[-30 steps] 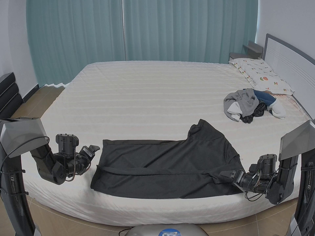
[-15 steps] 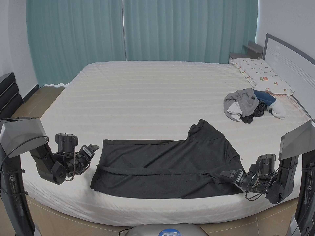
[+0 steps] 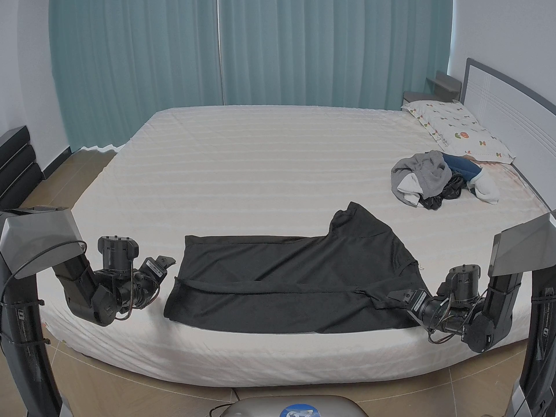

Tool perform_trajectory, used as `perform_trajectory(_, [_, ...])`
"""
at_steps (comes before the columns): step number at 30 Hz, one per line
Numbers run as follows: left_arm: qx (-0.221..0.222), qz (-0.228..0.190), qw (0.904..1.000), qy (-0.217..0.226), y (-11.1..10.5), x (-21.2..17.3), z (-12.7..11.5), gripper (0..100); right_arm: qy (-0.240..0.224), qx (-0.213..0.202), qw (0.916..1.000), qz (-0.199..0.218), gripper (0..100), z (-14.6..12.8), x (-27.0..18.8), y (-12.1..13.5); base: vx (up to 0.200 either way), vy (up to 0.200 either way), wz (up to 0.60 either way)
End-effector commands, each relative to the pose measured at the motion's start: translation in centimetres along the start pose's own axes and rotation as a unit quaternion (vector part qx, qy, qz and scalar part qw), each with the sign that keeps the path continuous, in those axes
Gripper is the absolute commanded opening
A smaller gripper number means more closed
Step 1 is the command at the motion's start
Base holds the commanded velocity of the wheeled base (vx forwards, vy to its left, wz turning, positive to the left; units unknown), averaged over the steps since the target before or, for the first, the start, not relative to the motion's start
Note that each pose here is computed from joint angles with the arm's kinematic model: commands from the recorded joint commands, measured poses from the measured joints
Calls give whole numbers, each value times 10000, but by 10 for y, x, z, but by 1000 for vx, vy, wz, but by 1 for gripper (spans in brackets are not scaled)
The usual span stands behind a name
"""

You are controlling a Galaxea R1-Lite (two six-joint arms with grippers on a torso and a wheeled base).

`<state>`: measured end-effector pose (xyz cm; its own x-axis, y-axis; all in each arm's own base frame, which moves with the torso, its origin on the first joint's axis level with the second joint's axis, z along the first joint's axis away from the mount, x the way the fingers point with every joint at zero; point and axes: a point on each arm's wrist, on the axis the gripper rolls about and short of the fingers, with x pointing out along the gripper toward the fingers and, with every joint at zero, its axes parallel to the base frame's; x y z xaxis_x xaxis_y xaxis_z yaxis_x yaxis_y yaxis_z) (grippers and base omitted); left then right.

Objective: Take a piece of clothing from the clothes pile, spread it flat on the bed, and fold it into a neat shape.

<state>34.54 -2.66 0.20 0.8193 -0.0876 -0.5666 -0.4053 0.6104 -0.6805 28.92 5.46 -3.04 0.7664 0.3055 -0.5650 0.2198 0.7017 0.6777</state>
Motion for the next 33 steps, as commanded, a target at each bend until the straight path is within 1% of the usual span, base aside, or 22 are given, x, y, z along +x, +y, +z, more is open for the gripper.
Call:
perform_trajectory(1, [-1,5,10000,-5,0,1,0,100,-66,84,9999,-40,100,1,11,-1,0,0,0])
perform_trajectory(4, [0,-20,10000,-22,0,1,0,100,-183,155,9997,1,100,5,16,2,0,0,0])
perform_trajectory(5, [2,-91,9999,-82,-1,2,1,100,-244,257,9994,0,100,6,19,4,0,0,0])
perform_trajectory(6, [3,-128,9999,-108,-1,2,1,100,-210,286,9994,-14,100,4,19,5,0,0,0])
perform_trajectory(20, [4,-151,9998,-143,0,4,0,100,-348,372,9987,1,100,7,34,9,0,0,0])
perform_trajectory(21, [4,-151,9998,-143,0,4,0,100,-353,377,9987,-2,0,8,34,9,0,0,0])
perform_trajectory(25, [4,-151,9998,-143,0,4,0,100,-331,369,9988,-36,0,6,34,9,0,0,0])
perform_trajectory(29, [4,-151,9998,-143,0,4,0,100,-431,361,9983,-135,0,6,34,9,0,0,0])
perform_trajectory(33, [4,-151,9998,-143,0,4,0,100,-450,357,9983,-102,0,6,30,12,0,0,0])
